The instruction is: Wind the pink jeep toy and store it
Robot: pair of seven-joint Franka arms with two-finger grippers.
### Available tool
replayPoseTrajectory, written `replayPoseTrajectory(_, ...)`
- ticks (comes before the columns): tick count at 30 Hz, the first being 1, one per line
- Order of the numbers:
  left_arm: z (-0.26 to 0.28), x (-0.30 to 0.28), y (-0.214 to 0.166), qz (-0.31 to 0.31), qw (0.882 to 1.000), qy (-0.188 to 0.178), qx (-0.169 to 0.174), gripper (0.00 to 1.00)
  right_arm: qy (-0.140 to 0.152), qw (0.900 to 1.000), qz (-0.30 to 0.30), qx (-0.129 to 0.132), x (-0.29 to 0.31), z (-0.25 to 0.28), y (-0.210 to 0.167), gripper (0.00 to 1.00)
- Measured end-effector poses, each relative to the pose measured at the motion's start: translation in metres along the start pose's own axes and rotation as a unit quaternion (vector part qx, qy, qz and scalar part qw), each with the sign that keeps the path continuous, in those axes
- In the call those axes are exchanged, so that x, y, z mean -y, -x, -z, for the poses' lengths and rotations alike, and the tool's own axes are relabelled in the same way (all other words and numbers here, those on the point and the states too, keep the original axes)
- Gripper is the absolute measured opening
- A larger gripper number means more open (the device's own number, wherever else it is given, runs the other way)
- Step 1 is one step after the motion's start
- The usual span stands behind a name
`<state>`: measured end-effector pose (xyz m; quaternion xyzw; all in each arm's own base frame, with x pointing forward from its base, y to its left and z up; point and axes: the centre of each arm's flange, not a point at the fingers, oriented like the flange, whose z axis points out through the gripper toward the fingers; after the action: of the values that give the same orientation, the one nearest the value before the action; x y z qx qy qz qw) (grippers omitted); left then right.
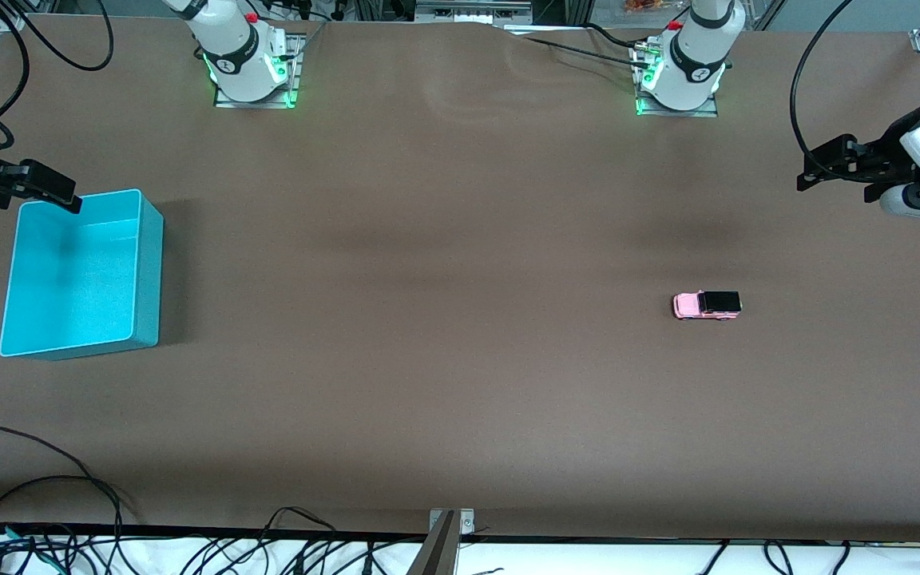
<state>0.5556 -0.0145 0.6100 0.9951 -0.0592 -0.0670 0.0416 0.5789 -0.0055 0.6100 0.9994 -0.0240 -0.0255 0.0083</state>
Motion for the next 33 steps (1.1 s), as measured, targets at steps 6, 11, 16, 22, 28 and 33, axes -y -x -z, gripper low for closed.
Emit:
replayPoseTrajectory(6, -0.0001, 0.0000, -0.0001, 0.000, 1.000, 0.000, 0.000, 1.00, 0.000, 1.000, 0.000, 0.000, 0.0000, 0.0000, 0.0000, 1.00)
replayPoseTrajectory(11, -0.0001, 0.0000, -0.0001, 0.000, 1.000, 0.000, 0.000, 1.00, 0.000, 1.000, 0.000, 0.000, 0.0001, -0.0001, 0.0000, 1.00)
replayPoseTrajectory(16, -0.0001, 0.0000, -0.0001, 0.000, 1.000, 0.000, 0.000, 1.00, 0.000, 1.000, 0.000, 0.001, 0.0002, -0.0002, 0.0001, 1.00)
replayPoseTrajectory(22, -0.0002, 0.0000, -0.0001, 0.000, 1.000, 0.000, 0.000, 1.00, 0.000, 1.000, 0.000, 0.006, 0.0002, -0.0012, 0.0013, 1.00)
replayPoseTrajectory(28, -0.0004, 0.0001, -0.0002, 0.000, 1.000, 0.000, 0.000, 1.00, 0.000, 1.000, 0.001, 0.008, 0.0004, -0.0015, 0.0018, 1.00)
replayPoseTrajectory(33, -0.0007, 0.0011, -0.0004, 0.001, 1.000, -0.001, 0.001, 1.00, 0.000, 1.000, 0.001, 0.008, 0.0013, -0.0015, 0.0018, 1.00)
